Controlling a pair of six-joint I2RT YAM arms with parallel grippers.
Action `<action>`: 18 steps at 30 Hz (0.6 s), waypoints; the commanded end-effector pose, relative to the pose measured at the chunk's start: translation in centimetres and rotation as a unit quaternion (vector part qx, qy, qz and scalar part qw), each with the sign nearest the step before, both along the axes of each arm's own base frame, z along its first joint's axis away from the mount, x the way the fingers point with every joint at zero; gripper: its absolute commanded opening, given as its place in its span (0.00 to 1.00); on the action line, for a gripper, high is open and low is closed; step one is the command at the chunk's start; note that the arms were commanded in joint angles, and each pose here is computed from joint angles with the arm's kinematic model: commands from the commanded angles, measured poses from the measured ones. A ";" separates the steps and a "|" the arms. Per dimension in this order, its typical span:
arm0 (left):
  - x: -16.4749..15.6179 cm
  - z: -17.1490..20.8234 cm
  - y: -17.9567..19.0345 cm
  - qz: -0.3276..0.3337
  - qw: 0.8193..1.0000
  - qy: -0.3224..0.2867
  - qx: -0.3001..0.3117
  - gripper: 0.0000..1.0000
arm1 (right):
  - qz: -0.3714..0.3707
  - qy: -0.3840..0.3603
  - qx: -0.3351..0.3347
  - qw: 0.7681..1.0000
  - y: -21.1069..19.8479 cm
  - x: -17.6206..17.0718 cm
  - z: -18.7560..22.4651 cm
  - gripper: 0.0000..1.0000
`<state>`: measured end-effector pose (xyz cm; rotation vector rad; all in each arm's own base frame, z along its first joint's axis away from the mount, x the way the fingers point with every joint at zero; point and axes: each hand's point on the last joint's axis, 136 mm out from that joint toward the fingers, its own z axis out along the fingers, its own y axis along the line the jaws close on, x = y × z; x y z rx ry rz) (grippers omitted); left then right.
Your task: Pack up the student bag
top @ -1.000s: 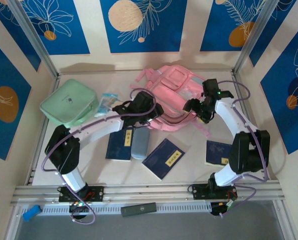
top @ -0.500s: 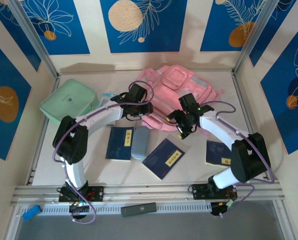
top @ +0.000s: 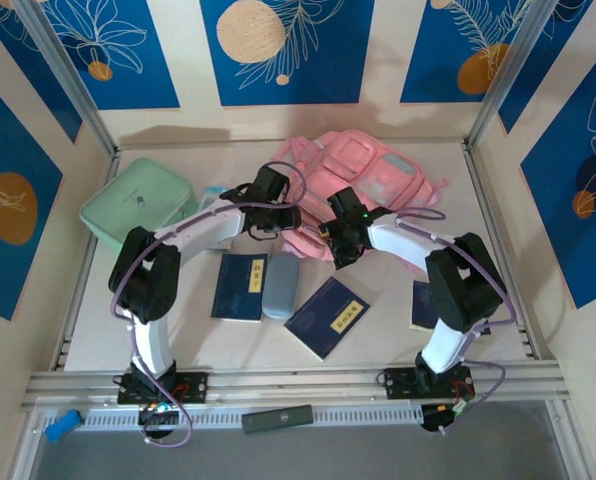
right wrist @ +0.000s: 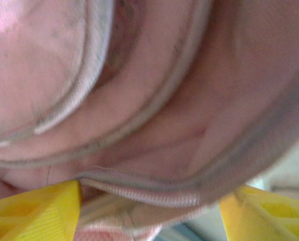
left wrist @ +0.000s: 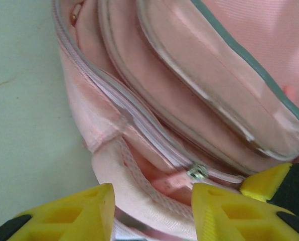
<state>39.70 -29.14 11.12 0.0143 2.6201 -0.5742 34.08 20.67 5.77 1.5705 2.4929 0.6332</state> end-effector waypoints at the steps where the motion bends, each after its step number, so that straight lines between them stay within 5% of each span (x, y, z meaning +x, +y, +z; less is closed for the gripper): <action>1: 0.8 -0.8 -1.1 -0.024 1.000 0.004 -0.016 0.42 | 0.017 -0.027 -0.032 0.999 -1.4 2.1 0.4 0.63; 8: -0.7 -2.3 -5.5 -0.062 0.995 0.025 -0.073 0.29 | 0.137 -0.056 -0.079 0.986 -5.6 1.7 1.2 0.36; 11: -3.0 -2.5 -9.1 -0.079 0.990 0.044 -0.111 0.28 | 0.153 -0.073 -0.045 0.984 -8.4 2.0 1.3 0.30; 15: -4.8 -1.5 -13.3 -0.094 0.978 0.057 -0.178 0.27 | 0.164 -0.047 -0.050 0.984 -11.2 1.2 2.0 0.30; 18: -4.3 -0.6 -11.9 -0.086 0.985 0.039 -0.148 0.28 | 0.145 -0.023 -0.042 0.988 -10.8 -0.8 2.8 0.54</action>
